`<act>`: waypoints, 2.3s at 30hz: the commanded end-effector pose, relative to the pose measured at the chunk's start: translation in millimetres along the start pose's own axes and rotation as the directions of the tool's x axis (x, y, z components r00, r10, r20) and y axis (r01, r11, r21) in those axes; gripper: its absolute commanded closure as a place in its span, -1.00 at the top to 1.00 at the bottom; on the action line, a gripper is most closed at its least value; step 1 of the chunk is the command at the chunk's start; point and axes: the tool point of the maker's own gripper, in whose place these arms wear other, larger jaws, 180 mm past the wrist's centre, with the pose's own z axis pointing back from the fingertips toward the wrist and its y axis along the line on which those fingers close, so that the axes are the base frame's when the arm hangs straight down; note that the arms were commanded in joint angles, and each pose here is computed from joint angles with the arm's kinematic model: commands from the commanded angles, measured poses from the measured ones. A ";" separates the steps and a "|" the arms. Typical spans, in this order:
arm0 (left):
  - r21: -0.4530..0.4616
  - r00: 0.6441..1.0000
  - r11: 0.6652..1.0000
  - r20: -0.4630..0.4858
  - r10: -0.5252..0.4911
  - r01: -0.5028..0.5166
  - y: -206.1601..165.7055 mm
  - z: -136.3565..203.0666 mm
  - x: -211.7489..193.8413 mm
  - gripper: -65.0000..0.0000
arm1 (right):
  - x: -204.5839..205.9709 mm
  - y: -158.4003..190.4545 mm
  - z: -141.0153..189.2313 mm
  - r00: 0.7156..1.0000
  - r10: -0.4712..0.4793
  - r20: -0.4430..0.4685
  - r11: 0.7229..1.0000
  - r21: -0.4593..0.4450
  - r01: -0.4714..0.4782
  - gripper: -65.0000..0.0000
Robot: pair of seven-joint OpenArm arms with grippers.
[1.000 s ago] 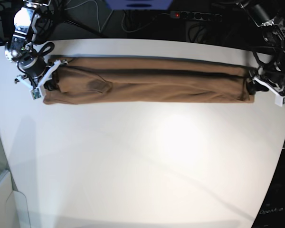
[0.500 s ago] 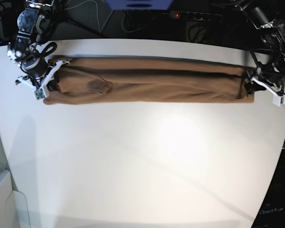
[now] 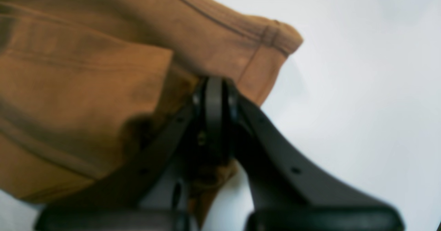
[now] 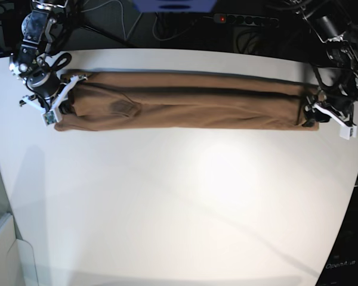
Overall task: Fold the T-shirt properly
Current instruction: 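Grasp the folded shirt end with the left gripper and carry it toward the right gripper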
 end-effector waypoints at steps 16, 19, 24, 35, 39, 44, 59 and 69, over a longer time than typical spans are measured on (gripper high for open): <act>0.022 0.997 1.000 -0.077 -0.017 0.018 3.7 4.8 -15.3 -0.93 | 1.1 -5.1 2.4 1.000 0.022 -0.009 1.000 -0.010 -0.022 -0.98; 0.021 0.994 0.997 -0.085 -0.068 0.070 -5.9 9.4 3.5 -0.93 | 0.4 -5.1 2.2 1.000 0.022 -0.011 1.000 -0.010 -0.022 -0.98; -0.025 0.988 0.989 -0.048 -0.145 0.144 -44.7 22.4 30.1 -0.93 | 0.1 -4.4 1.9 1.000 0.022 -0.012 1.000 -0.008 -0.022 -0.98; -0.073 0.959 0.956 0.018 -0.284 0.285 -123.5 39.6 54.6 -0.93 | 0.4 -4.7 2.1 1.000 0.024 -0.012 1.000 -0.009 -0.024 -0.98; -0.140 0.944 0.934 0.033 -0.328 0.329 -163.3 37.9 43.3 -0.93 | 0.4 -4.7 2.1 1.000 0.024 -0.012 1.000 -0.009 -0.024 -0.98; -0.215 0.940 0.916 0.038 -0.340 0.340 -195.7 30.6 34.1 -0.93 | 0.6 -4.2 1.9 1.000 0.025 -0.012 1.000 -0.008 -0.025 -0.98; -0.403 0.942 0.853 0.187 -0.277 0.331 -271.7 27.0 10.0 -0.93 | -1.5 -4.6 2.7 0.999 0.027 -0.017 1.000 -0.008 -0.027 -0.98; -0.530 0.953 0.792 0.177 -0.246 0.303 -311.7 14.6 -19.5 -0.93 | -2.9 -4.8 3.2 0.999 0.031 -0.022 0.999 -0.007 -0.031 -0.98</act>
